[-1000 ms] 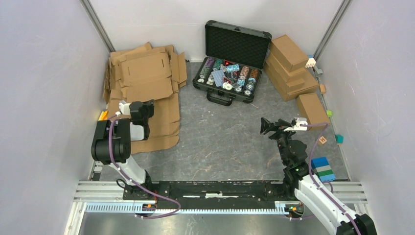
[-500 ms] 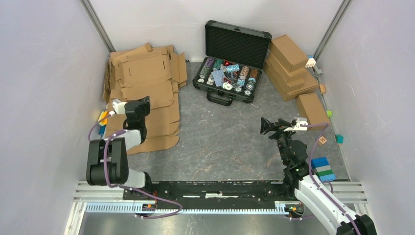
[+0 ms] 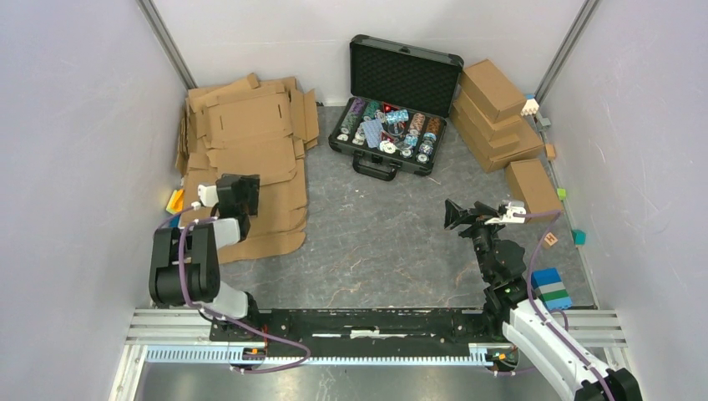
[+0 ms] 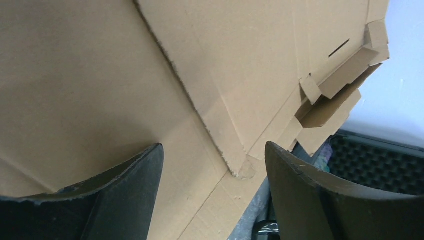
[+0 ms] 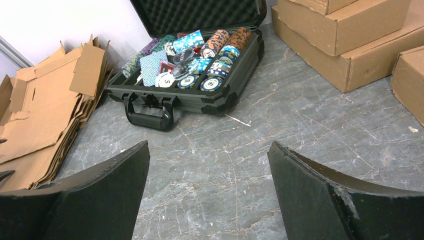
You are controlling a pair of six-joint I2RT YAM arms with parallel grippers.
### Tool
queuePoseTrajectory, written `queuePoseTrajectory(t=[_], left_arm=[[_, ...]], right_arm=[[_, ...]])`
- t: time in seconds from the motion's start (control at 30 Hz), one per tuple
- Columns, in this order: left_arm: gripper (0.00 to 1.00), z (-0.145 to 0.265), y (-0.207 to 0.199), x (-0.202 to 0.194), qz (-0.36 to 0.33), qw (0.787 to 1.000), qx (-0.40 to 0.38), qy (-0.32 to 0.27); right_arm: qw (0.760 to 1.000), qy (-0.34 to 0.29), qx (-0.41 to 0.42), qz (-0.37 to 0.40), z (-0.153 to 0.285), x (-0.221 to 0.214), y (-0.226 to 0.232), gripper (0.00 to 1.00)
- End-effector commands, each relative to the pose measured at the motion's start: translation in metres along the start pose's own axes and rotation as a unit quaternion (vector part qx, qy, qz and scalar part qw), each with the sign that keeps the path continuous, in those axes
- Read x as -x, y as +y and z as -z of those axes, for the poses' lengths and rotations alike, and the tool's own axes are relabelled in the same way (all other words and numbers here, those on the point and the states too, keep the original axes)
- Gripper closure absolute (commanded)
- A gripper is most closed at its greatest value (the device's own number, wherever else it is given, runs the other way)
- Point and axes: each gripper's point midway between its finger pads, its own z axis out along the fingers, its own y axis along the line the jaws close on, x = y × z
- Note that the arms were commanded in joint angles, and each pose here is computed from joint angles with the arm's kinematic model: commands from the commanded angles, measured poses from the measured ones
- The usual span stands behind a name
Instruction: Fold the paper box
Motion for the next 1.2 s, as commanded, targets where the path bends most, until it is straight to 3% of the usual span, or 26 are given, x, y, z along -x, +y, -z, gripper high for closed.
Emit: queuePoseTrajectory(t=[0.0,0.43,0.53,0.6,0.87,1.17], left_arm=[[0.19,-0.014,-0.022,-0.002,0.035,0.998,-0.041,0.019],[0.24,-0.048,-0.022,-0.012,0.05,0.996,-0.056,0.037],[0.39,-0.044,-0.042,-0.007,0.047,0.992,-0.117,0.026],[0.43,-0.04,-0.054,-0.003,0.051,0.987,-0.153,0.016],[0.41,-0.033,-0.079,0.006,0.052,0.979,-0.199,0.006],[0.38,-0.044,-0.071,0.004,0.054,0.985,-0.162,0.011]], right_arm=[[1.0,0.024,-0.004,0.009,0.011,-0.031,-0.013,0.07],[1.0,0.024,-0.002,0.009,0.012,-0.033,-0.013,0.07],[1.0,0.024,-0.002,0.01,0.012,-0.033,-0.013,0.07],[1.0,0.023,-0.001,0.009,0.012,-0.032,-0.012,0.07],[1.0,0.023,0.001,0.008,0.012,-0.033,-0.012,0.07],[1.0,0.027,0.004,0.008,0.012,-0.035,-0.011,0.07]])
